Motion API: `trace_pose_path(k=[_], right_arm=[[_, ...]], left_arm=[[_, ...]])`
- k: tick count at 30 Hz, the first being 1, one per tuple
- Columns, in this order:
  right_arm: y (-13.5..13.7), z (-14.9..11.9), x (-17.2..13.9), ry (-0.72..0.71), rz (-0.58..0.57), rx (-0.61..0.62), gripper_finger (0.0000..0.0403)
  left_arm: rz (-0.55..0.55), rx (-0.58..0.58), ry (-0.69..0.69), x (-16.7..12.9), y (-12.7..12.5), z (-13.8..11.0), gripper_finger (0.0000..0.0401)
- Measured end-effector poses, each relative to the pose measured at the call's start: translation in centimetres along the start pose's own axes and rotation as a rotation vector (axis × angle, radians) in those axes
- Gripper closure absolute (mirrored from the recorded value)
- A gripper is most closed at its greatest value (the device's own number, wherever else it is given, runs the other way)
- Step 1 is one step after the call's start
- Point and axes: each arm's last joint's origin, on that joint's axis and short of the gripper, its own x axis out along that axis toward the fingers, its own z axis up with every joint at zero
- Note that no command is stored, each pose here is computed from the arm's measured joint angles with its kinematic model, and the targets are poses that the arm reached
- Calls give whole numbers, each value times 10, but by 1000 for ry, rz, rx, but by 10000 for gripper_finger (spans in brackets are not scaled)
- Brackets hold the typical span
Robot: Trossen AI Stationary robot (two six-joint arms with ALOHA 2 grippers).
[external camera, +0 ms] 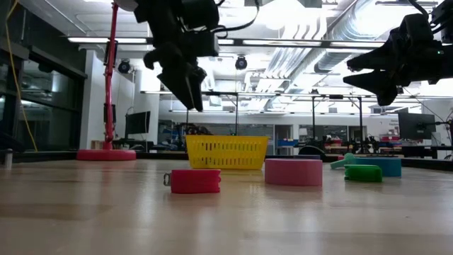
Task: Pick and place Stapler, Stapler remover, tape
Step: Put the bottom red stapler into the blue bin
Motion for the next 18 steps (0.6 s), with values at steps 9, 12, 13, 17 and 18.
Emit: trace_pose_path(k=[9, 12, 13, 17, 18], right_arm=[[0, 0, 0, 0, 0, 0, 180], [0, 0, 0, 0, 0, 0, 180], [0, 0, 0, 0, 0, 0, 180], [0, 0, 0, 0, 0, 0, 181], [0, 0, 0, 0, 0, 0, 180]], left_arm=[[-27, -78, 18, 0, -32, 8, 158], [-27, -86, 22, -1, -43, 11, 158], [-29, -91, 25, -1, -46, 11, 158], [-46, -117, 54, -2, -59, 11, 158], [-47, -124, 57, -2, -61, 11, 158]])
